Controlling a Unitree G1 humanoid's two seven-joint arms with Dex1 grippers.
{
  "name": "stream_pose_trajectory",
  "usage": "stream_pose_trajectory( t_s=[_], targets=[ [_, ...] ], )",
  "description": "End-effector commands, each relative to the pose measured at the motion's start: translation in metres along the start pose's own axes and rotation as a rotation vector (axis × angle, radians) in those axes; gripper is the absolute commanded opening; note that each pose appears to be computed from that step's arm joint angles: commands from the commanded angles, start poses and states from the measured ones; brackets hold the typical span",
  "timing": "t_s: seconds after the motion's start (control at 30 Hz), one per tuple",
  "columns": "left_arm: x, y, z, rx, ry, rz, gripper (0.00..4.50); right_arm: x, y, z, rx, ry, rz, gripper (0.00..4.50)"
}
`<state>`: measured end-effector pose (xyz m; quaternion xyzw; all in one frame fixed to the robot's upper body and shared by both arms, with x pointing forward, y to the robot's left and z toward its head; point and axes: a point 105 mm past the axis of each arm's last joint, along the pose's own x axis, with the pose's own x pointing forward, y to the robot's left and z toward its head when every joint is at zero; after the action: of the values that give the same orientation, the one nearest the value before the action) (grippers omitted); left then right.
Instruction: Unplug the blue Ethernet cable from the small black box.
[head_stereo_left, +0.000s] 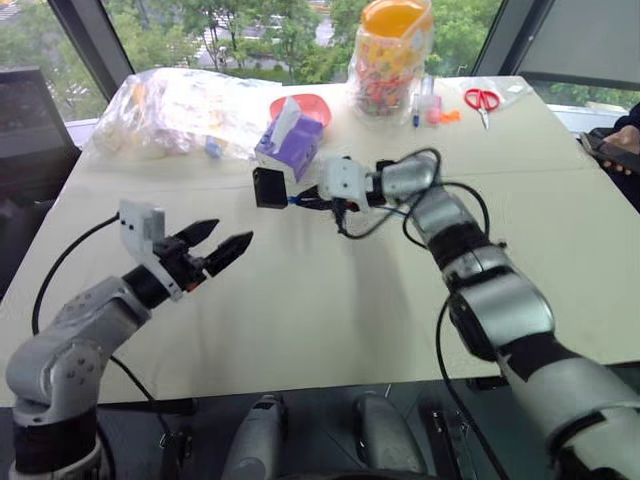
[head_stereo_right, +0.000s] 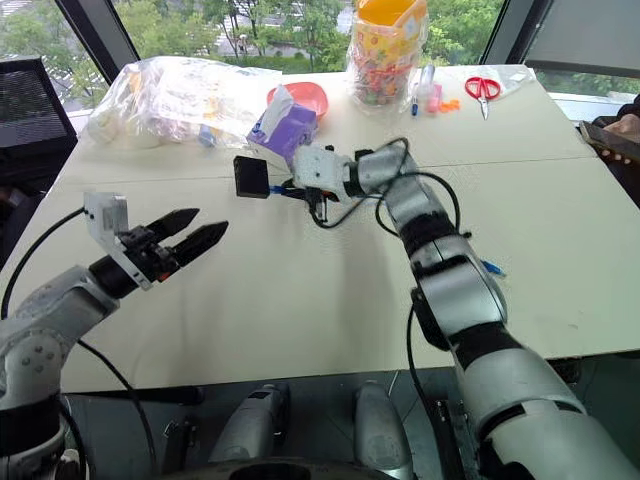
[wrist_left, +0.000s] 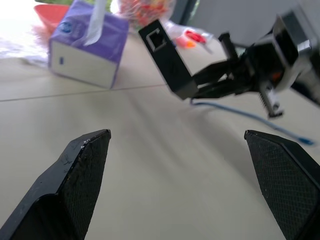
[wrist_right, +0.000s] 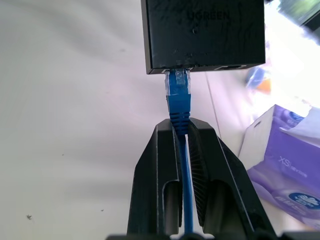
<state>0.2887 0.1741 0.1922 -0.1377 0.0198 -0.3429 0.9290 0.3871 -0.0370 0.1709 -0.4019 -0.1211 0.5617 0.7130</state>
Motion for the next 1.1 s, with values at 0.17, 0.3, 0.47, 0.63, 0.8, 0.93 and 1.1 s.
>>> stream_pose_trajectory(
  t_s=[0.17, 0.3, 0.47, 0.63, 0.8, 0.93, 1.1],
  targets=[
    [0.017, -0.011, 0.017, 0.001, 0.038, -0.148, 4.5, -0.028, 0.014, 0.034, -0.321, -0.003, -0.32, 0.09],
    [0.023, -0.017, 0.013, 0.002, 0.083, -0.2, 4.5, -0.028, 0.024, 0.046, -0.45, 0.011, -0.363, 0.09],
    [0.027, -0.025, 0.008, 0.001, 0.118, -0.255, 4.5, -0.025, 0.027, 0.052, -0.5, 0.014, -0.373, 0.09],
    [0.031, -0.029, 0.008, 0.006, 0.126, -0.292, 4.5, -0.022, 0.032, 0.052, -0.497, 0.009, -0.354, 0.09],
    [0.035, -0.03, 0.003, 0.021, 0.141, -0.299, 3.25, -0.022, 0.036, 0.054, -0.495, 0.003, -0.338, 0.0],
    [0.036, -0.027, -0.002, 0.048, 0.165, -0.29, 1.74, -0.022, 0.036, 0.055, -0.493, 0.0, -0.338, 0.0],
    [0.035, -0.019, -0.011, 0.058, 0.191, -0.27, 0.49, -0.025, 0.029, 0.054, -0.465, 0.002, -0.345, 0.0]
  ],
)
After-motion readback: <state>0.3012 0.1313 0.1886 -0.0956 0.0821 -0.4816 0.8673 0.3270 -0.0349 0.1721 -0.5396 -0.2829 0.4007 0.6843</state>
